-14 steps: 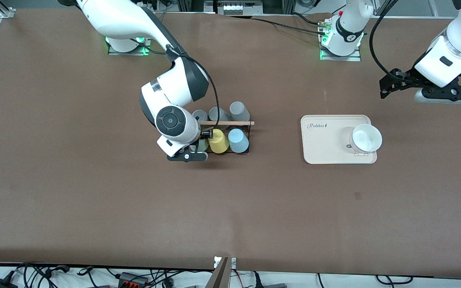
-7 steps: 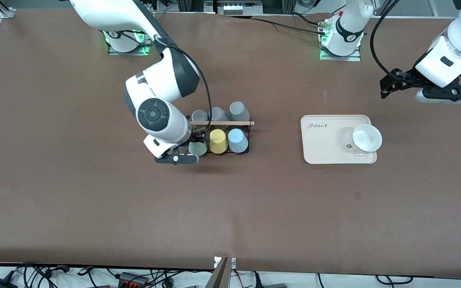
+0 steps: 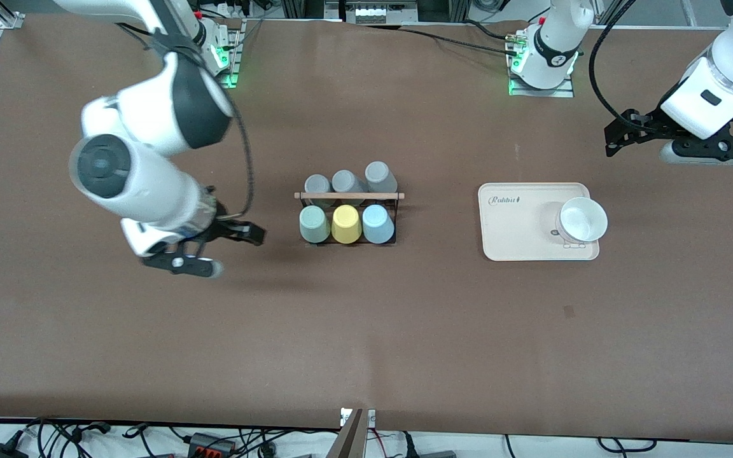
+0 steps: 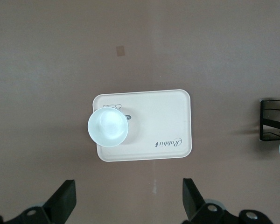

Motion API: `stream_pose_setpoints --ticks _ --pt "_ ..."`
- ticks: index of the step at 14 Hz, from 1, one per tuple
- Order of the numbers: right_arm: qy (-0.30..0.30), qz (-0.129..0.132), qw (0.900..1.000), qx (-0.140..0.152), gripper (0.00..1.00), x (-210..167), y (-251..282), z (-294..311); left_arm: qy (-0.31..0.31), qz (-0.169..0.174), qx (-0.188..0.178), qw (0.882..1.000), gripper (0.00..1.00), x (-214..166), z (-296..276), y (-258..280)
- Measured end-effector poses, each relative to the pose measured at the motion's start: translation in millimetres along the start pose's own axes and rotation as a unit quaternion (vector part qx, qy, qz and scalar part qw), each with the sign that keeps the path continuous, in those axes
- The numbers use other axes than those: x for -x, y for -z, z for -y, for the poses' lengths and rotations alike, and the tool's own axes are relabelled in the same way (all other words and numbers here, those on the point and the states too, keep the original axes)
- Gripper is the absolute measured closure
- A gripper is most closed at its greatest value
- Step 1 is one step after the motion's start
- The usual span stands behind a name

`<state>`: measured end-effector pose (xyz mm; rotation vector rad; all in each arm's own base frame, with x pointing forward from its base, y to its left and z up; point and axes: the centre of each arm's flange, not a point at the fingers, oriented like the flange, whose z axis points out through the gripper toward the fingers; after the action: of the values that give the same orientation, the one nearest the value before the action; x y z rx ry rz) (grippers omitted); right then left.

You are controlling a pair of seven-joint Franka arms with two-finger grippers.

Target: Hang scattered cups on rack with three cups

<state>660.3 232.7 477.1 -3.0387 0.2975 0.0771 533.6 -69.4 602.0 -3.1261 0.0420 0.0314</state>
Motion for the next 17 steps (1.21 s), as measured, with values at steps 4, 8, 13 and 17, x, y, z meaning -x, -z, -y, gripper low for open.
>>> stream_pose_setpoints --ticks 4,8,13,17 --pt "0.017 -0.03 0.999 0.013 0.0 -21 58 -83 0.0 0.0 0.0 1.0 0.0 0 0 0" --pt "0.017 -0.041 0.999 0.03 0.0 -25 101 -149 0.0 0.0 0.0 1.0 0.0 0 0 0" --pt "0.07 -0.054 0.996 0.031 0.0 -34 133 -239 0.0 0.0 0.0 1.0 0.0 0 0 0" --pt "0.091 -0.062 0.993 0.033 0.0 -27 149 -246 0.0 0.0 0.0 1.0 0.0 0 0 0"
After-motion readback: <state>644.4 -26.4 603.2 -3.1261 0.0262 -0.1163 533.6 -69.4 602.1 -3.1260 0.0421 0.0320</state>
